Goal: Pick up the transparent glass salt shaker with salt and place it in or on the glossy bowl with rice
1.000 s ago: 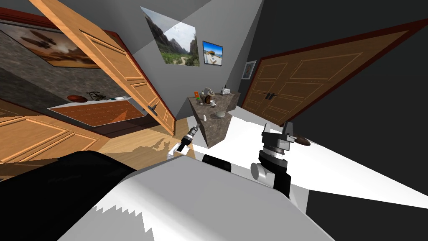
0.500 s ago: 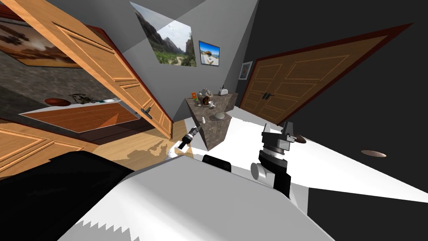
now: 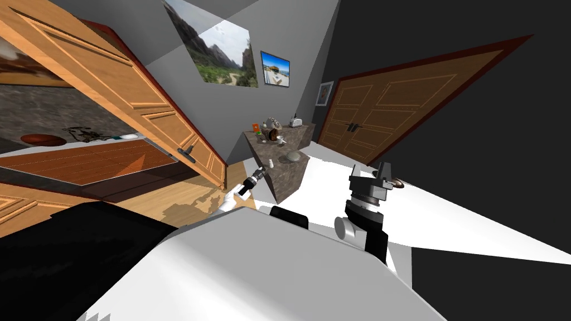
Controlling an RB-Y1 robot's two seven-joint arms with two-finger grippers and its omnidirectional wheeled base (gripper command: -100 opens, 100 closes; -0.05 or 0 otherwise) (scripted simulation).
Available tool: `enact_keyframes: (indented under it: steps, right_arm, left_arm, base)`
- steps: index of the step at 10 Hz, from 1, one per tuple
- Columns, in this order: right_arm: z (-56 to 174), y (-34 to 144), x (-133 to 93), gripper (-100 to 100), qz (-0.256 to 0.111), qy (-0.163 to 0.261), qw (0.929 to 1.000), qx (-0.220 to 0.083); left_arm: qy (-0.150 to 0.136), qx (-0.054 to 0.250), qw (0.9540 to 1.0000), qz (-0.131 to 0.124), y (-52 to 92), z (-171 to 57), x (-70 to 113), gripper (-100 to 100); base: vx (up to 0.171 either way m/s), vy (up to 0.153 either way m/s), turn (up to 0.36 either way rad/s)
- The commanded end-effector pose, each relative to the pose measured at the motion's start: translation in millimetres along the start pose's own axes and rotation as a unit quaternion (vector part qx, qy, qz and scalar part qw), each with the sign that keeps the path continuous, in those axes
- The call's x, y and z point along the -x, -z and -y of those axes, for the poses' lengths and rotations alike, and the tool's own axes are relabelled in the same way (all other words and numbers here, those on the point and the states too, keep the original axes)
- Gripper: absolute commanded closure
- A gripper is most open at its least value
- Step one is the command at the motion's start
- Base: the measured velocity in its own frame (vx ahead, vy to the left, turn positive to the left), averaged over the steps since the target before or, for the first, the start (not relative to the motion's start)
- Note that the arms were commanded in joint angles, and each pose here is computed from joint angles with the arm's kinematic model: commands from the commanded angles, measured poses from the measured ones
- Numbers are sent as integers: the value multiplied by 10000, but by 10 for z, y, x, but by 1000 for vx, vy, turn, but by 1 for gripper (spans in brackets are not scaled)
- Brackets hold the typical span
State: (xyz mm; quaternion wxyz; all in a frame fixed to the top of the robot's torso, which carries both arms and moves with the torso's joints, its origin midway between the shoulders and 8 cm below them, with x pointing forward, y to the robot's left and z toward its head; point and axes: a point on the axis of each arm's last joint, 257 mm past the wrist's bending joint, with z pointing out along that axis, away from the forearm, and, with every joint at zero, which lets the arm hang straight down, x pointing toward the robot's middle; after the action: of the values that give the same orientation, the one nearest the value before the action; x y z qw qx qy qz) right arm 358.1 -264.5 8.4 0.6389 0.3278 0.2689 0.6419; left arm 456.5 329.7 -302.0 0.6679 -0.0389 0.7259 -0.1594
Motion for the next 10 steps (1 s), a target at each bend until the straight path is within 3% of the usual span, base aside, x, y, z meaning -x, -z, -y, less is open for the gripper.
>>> enact_keyframes:
  steps: [1,3,4,5,6,7,10]
  right_arm:
    - [0,0,0,0,0,0,10000,0]
    - [0,0,0,0,0,0,10000,0]
    - [0,0,0,0,0,0,10000,0]
    - [0,0,0,0,0,0,10000,0]
    - [0,0,0,0,0,-1,10000,0]
    - [0,0,0,0,0,0,10000,1]
    - [0,-1,0,0,0,-1,10000,1]
  left_arm:
    - [-486,-88,9986,-175,-57,-49,-46,-100]
    - [-882,-178,9955,-292,-114,-88,-54,-100]
    - [-728,-143,9969,-248,-95,-71,-44,-100]
    - [-761,-150,9967,-254,-101,-73,-44,0]
    - [-790,-109,9966,-210,-251,-65,-50,-100]
    - [-791,-105,9966,-209,-273,-72,-45,-100]
    - [-827,-63,9964,-151,-581,2,-67,-100]
  base:
    - [108,66,-124]
    - [120,54,-116]
    - [55,25,-26]
    - [10,5,4]
    - [-27,34,51]
    - [-47,42,12]
    - [-68,57,28]
